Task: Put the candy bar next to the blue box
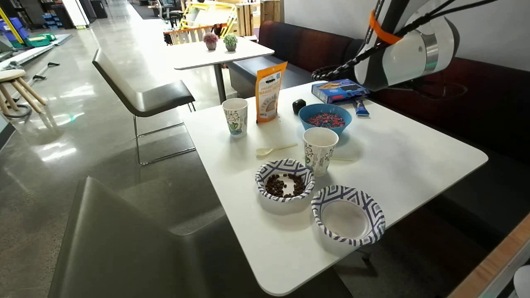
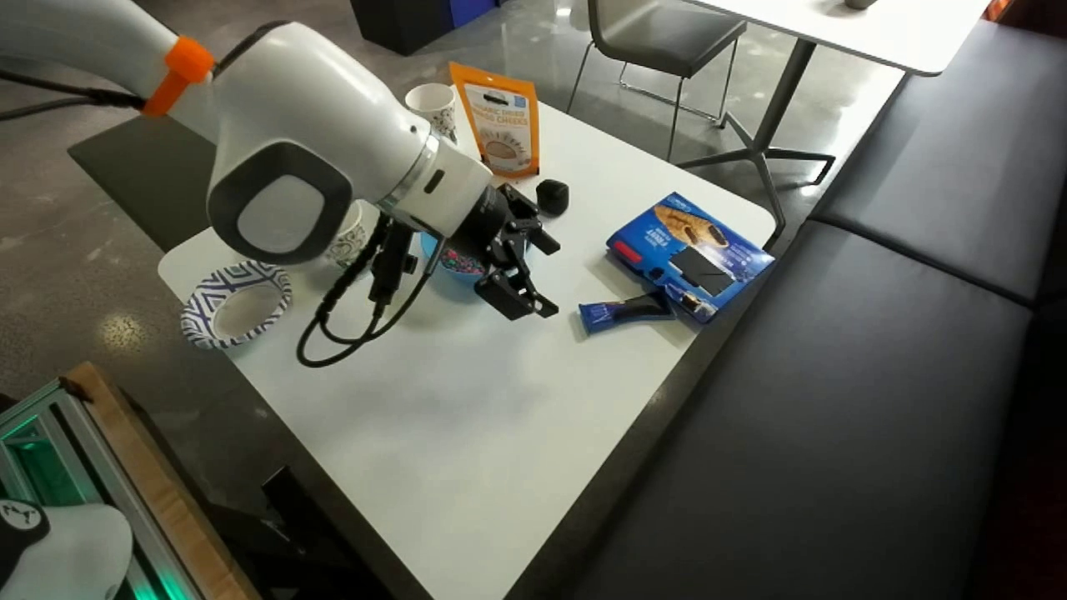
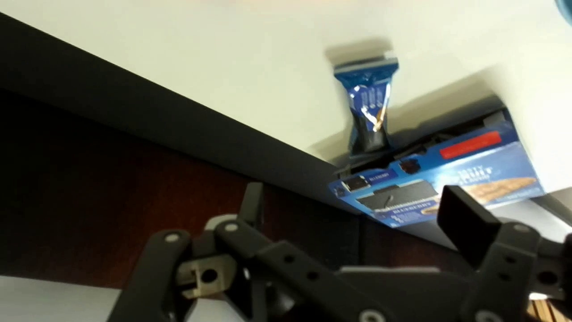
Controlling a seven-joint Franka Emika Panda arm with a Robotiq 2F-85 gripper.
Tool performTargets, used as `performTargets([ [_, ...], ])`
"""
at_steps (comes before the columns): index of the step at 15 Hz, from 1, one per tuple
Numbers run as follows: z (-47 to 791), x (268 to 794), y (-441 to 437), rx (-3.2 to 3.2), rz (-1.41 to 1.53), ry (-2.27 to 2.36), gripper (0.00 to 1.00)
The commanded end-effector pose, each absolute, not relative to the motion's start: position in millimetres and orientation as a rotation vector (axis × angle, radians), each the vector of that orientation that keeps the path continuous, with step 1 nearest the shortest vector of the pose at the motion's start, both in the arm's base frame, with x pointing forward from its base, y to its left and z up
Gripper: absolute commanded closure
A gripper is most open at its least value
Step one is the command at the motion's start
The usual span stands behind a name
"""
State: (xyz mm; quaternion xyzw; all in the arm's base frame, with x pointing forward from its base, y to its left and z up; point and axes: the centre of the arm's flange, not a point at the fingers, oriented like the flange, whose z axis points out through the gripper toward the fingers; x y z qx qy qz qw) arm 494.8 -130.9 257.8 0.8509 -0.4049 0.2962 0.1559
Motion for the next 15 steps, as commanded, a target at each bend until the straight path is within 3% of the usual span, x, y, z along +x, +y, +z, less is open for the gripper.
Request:
performTargets([
  [1, 311, 472, -128, 2.553, 0.586, -1.171, 0.00],
  [11, 346, 427, -157, 2.904, 0.163, -0.700, 0.00],
  [12, 336, 454, -163, 2.843, 0.229, -0.811, 0.00],
  [15, 338, 453, -165, 2.849, 0.227, -0.799, 0.00],
])
